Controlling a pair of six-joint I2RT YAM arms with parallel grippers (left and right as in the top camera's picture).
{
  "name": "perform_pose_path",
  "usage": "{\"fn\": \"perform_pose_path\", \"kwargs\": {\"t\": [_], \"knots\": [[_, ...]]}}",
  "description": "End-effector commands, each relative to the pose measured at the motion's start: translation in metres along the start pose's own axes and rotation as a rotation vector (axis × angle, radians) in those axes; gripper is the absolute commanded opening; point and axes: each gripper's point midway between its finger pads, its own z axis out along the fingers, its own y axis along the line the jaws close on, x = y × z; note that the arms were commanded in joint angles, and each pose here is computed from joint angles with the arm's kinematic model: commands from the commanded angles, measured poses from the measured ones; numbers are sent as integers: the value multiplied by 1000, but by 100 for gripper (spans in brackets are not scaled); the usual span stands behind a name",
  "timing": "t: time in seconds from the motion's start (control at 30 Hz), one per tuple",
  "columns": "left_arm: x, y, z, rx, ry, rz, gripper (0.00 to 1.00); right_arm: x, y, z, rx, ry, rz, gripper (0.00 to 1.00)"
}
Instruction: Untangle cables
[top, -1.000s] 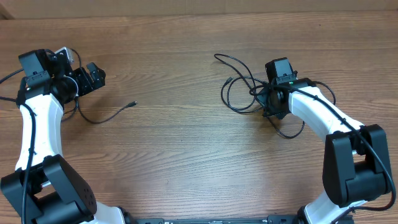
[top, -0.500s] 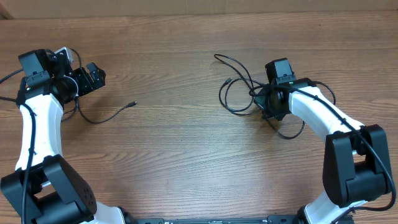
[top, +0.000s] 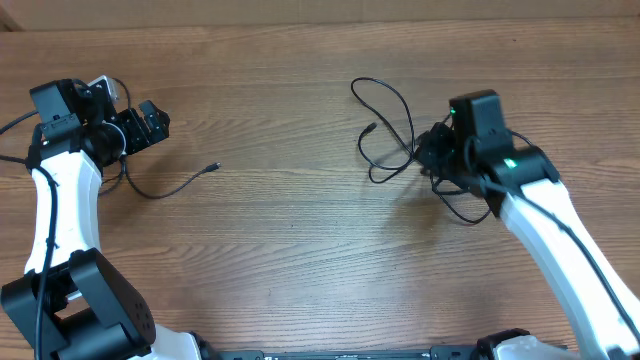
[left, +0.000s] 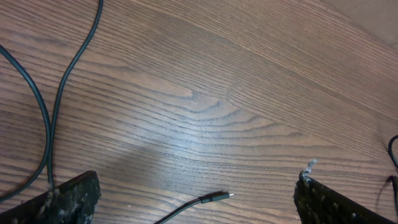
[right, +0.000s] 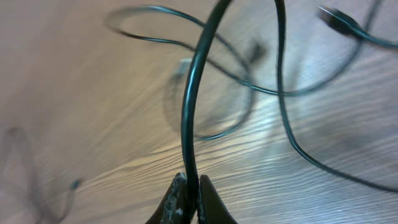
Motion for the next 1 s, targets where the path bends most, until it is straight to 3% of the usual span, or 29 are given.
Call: {"fn": "perform_pose_path", "kwargs": {"t": [0.0, 0.3, 0.53, 0.7, 0.97], "knots": [[1, -2, 2, 11, 5, -13, 100, -1, 27, -43, -151, -50, -65, 4], [1, -2, 2, 11, 5, -13, 100, 8, 103, -185, -696, -221, -271, 4], [1, -2, 2, 11, 5, -13, 99, 33, 124, -261, -951, -298, -447, 4], [1, -2, 2, 11, 5, -13, 100, 42, 130, -266, -1008, -261, -486, 4], [1, -2, 2, 11, 5, -13, 99, 49, 140, -234, -1027, -90, -482, 4]]}}
